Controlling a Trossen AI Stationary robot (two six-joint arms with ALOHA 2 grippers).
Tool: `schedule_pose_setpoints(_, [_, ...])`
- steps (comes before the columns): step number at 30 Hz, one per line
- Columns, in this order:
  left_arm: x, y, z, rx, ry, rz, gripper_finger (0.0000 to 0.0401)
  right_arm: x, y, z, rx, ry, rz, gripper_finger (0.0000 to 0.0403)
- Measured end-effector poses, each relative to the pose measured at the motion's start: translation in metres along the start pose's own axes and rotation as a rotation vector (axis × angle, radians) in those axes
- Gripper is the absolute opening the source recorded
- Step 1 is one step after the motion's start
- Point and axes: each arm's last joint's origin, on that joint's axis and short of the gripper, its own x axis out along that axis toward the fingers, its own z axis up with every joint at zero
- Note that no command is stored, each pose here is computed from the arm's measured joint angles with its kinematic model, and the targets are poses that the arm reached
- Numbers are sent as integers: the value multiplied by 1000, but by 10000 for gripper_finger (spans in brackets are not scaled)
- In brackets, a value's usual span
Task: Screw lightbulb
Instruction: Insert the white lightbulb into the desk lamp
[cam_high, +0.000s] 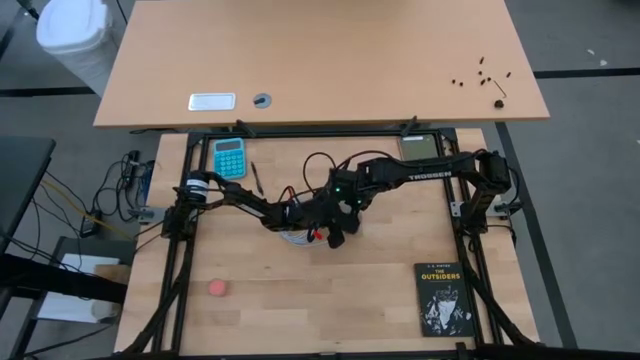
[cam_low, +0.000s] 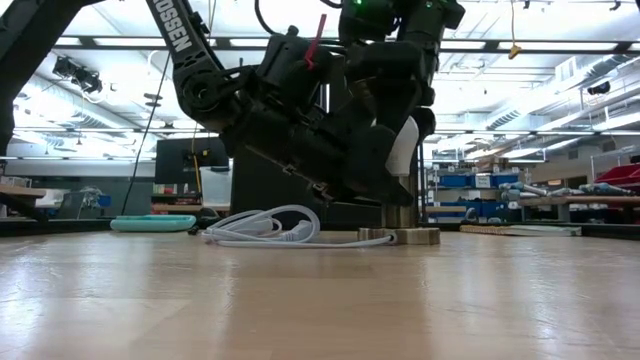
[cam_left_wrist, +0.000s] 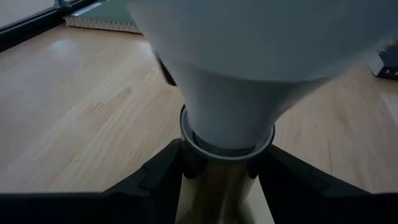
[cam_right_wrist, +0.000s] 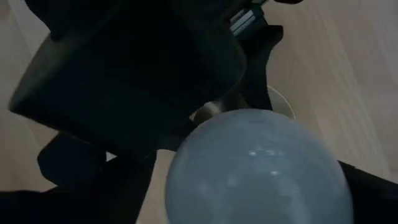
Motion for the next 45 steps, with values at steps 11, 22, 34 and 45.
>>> schedule_pose_setpoints(11, [0,0,0,0,0,-3,193,-7,-6,-1,-145,7,-3,391])
schedule_pose_setpoints(22, [0,0,0,2,0,-5,193,-9,-7,-5,-470,47,13,399])
schedule_pose_setpoints(34, [0,0,0,2,0,-6,193,-9,-10,-8,-745,92,-75,399])
schedule_pose_setpoints(45, [0,0,0,3,1,-7,193,-8,0,-11,-943,95,-100,399])
